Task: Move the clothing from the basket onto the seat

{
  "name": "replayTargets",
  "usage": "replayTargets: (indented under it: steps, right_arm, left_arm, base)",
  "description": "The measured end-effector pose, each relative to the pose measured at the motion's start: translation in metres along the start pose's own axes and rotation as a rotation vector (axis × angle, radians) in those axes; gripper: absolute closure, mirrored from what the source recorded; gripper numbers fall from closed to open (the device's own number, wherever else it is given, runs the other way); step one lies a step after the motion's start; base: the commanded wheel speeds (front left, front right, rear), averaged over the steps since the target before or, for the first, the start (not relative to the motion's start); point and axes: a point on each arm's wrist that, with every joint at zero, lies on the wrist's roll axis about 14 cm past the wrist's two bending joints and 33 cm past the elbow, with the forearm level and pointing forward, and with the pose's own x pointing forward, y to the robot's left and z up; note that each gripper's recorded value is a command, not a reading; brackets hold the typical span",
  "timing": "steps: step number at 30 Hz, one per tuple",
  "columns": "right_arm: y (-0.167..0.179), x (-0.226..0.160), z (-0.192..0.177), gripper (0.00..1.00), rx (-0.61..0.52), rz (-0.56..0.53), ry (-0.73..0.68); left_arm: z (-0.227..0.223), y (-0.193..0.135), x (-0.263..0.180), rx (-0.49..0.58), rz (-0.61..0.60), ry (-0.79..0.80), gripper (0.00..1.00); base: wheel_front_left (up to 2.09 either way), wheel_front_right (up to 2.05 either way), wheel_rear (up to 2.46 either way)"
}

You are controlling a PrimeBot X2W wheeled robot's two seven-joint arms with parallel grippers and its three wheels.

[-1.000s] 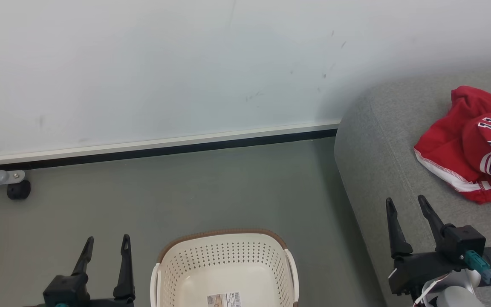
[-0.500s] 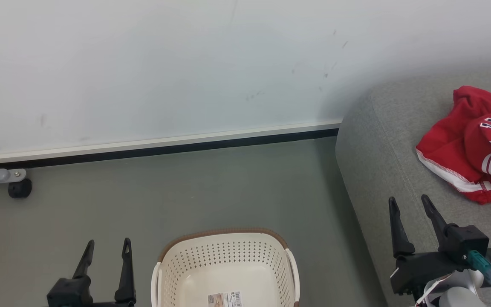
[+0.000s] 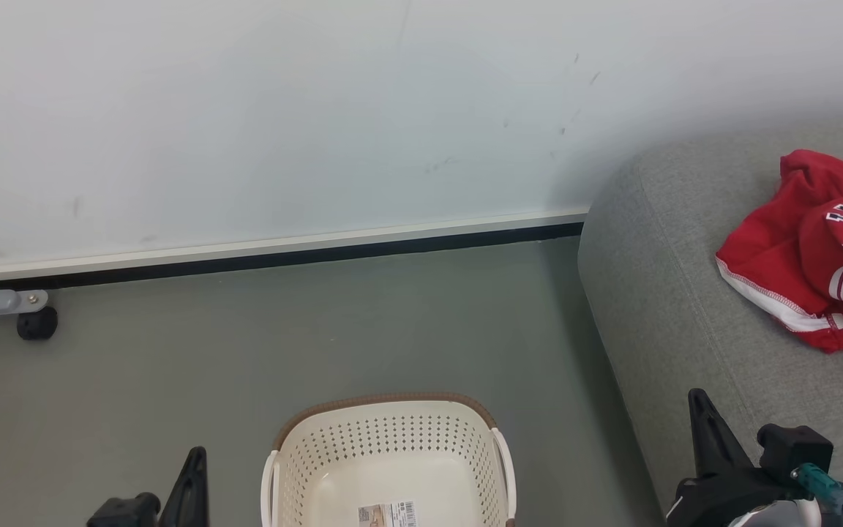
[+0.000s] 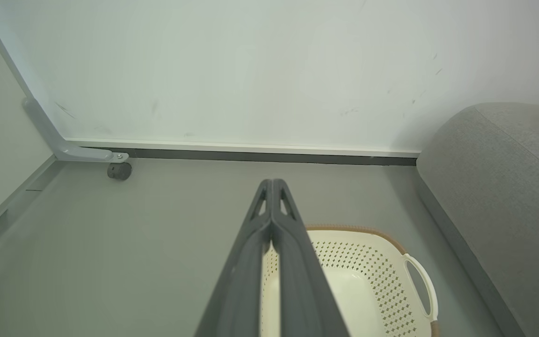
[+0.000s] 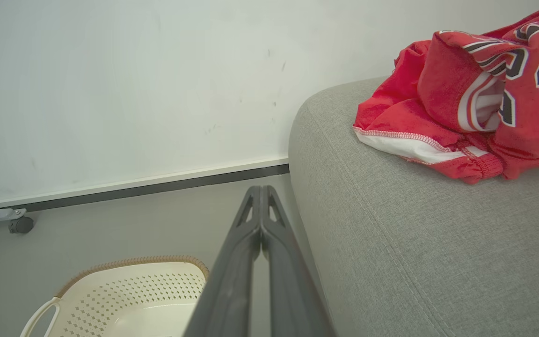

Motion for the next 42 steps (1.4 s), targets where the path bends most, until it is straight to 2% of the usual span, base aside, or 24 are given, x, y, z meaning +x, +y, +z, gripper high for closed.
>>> replayTargets:
  steps: [42]
  right_arm:
    - [-0.013, 0.007, 0.004, 1.00, 0.671, -0.056, 0.054]
  left_arm:
    - [0.000, 0.014, 0.009, -0.632, 0.018, 0.055, 1.00]
  base:
    - [0.00, 0.00, 0.00]
